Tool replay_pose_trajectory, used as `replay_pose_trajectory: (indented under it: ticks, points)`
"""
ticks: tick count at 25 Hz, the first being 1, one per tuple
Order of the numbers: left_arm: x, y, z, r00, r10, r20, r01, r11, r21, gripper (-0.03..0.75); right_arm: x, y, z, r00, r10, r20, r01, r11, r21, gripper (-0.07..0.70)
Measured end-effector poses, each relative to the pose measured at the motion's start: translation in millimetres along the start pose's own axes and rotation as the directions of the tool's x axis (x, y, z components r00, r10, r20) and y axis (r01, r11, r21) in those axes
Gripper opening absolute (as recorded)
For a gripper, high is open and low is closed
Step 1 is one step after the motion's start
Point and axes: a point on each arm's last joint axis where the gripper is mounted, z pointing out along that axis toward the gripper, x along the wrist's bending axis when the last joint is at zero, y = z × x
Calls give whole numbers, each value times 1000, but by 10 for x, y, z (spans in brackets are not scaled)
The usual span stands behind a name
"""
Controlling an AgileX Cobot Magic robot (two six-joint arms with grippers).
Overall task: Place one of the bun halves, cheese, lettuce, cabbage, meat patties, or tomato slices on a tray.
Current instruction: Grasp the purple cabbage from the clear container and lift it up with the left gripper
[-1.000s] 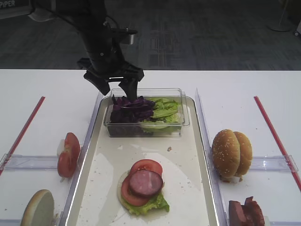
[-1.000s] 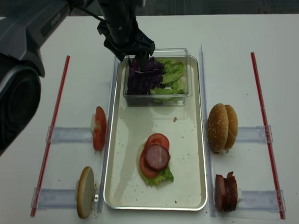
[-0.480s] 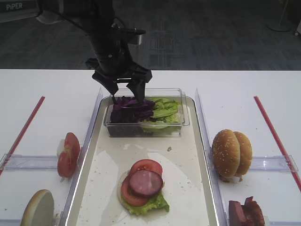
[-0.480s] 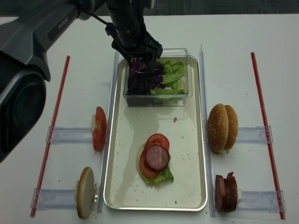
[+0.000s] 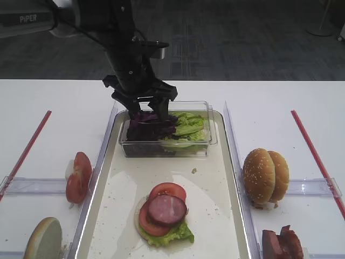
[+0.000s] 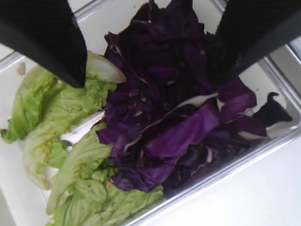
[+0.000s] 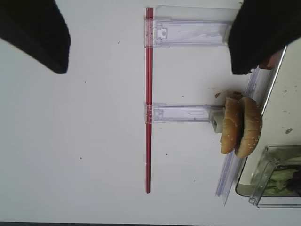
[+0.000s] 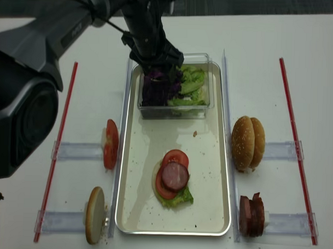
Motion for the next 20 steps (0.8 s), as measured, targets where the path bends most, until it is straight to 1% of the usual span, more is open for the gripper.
replay_pose_trajectory:
  ticks: [8, 13, 20]
  points:
    - [27, 11, 178, 1000, -7, 2, 7, 1000, 10, 503, 0, 0, 0, 1000, 0, 0, 0, 1000, 0, 692]
    - [37, 13, 313, 1000, -19, 14, 19, 1000, 19, 503, 0, 0, 0, 1000, 0, 0, 0, 1000, 0, 692]
    - [49, 31, 396, 1000, -24, 15, 24, 1000, 4, 503, 0, 0, 0, 1000, 0, 0, 0, 1000, 0, 692]
